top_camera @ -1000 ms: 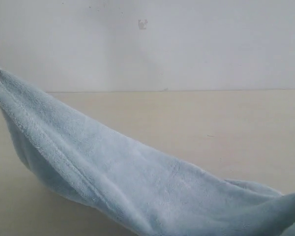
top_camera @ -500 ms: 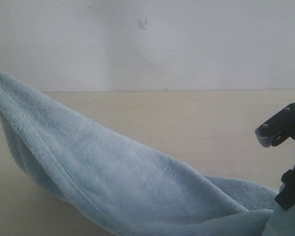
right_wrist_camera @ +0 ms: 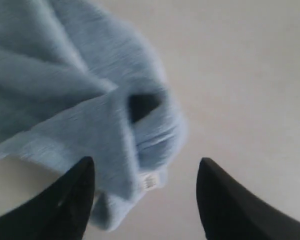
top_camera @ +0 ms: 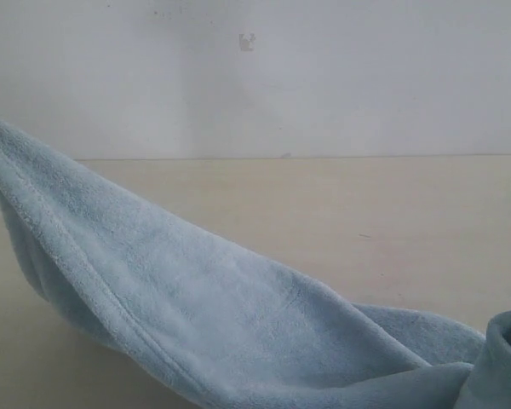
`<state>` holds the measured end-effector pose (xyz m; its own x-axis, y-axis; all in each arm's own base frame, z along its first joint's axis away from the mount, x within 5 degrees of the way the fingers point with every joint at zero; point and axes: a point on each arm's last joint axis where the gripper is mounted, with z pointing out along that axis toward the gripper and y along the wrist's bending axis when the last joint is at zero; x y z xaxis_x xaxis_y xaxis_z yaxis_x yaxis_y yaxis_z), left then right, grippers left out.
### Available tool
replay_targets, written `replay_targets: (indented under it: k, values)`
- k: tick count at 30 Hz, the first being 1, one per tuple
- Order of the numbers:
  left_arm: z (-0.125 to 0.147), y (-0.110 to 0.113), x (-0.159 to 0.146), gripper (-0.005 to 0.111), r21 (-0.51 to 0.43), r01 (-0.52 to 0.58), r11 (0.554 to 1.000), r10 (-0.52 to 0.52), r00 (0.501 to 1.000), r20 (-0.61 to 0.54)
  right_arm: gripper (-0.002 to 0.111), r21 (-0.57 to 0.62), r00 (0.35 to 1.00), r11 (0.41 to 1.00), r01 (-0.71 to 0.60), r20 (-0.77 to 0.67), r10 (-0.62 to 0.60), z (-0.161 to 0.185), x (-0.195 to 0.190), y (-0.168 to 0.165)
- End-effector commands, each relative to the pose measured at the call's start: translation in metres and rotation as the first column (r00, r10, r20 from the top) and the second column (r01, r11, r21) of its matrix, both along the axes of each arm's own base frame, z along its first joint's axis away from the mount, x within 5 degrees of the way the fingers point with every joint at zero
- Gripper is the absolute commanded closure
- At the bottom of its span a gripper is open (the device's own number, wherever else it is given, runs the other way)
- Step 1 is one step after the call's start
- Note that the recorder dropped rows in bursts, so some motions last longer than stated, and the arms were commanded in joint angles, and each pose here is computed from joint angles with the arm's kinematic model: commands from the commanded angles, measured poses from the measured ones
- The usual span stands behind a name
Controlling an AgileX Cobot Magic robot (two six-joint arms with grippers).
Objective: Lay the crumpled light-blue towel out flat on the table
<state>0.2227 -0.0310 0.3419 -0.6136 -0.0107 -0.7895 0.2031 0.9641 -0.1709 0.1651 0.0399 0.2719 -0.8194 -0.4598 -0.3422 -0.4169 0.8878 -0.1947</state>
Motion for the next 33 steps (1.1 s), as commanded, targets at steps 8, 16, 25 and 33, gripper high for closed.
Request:
replay_targets:
  k: [8,16,25,33]
  values:
    - [0.002,0.001,-0.001,0.103,-0.006,-0.01,1.0,0.01,1.0,0.01,0.052,0.086,0.973,0.996,-0.001,-0.231,0.021,-0.036,-0.026,-0.004]
    - [0.002,0.0,-0.001,0.103,-0.009,-0.009,1.0,0.009,1.0,0.006,0.052,0.228,0.967,0.969,0.095,-0.251,-0.036,-0.042,-0.019,-0.012]
    - [0.002,0.001,-0.001,0.103,-0.008,-0.01,1.0,0.01,1.0,0.008,0.057,0.223,0.947,0.957,0.184,-0.301,-0.112,-0.06,-0.002,-0.022]
    - [0.002,0.0,-0.001,0.103,-0.013,-0.012,1.0,0.012,1.0,0.012,0.057,0.158,0.941,0.968,0.195,-0.309,-0.139,-0.071,0.007,-0.027]
